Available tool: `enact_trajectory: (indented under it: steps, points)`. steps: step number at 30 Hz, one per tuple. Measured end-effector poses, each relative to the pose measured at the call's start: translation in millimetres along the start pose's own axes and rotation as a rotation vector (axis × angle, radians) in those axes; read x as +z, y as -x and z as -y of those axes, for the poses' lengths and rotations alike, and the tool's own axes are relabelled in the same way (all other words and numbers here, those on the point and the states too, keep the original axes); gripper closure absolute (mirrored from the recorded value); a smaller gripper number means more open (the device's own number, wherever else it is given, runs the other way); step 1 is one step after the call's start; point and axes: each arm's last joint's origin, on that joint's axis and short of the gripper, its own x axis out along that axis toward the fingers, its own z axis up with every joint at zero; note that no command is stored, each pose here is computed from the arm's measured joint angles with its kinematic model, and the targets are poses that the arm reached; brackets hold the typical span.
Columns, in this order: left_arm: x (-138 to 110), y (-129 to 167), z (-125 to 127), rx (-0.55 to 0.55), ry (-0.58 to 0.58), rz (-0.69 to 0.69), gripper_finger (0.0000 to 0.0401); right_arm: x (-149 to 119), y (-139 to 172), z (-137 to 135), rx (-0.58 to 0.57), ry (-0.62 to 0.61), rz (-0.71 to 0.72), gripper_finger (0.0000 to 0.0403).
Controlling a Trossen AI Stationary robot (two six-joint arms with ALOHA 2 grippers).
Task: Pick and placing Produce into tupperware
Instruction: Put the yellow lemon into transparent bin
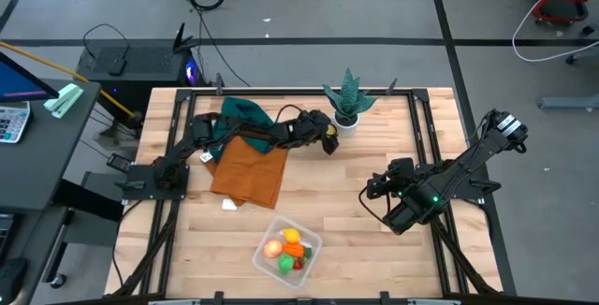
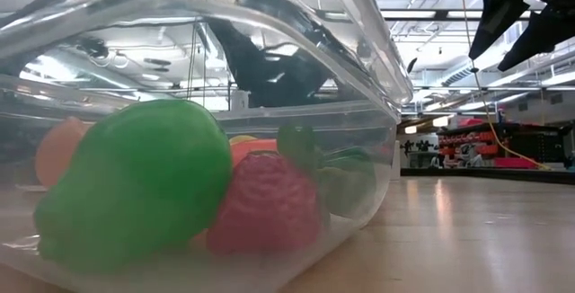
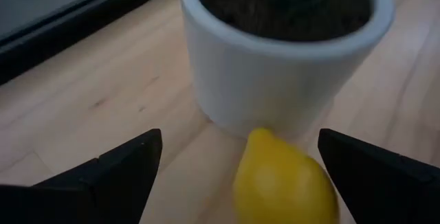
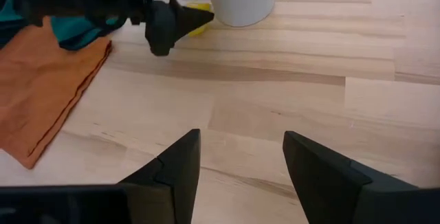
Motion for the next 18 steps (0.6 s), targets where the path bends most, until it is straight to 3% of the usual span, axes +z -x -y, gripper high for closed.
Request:
enact_trajectory:
  steps: [6, 18]
  points:
    - [-2.0, -0.3, 3.1, -0.133, 0.026, -0.052, 0.0003, 0.1, 0.0, 0.1, 0.000, 0.011, 0.002, 0.0224]
    - [-9.1, -2.7, 0.8, -0.168, 0.054, -0.131, 0.0009, 0.0, 0.0, -0.1, 0.002, 0.010, 0.002, 0.0224]
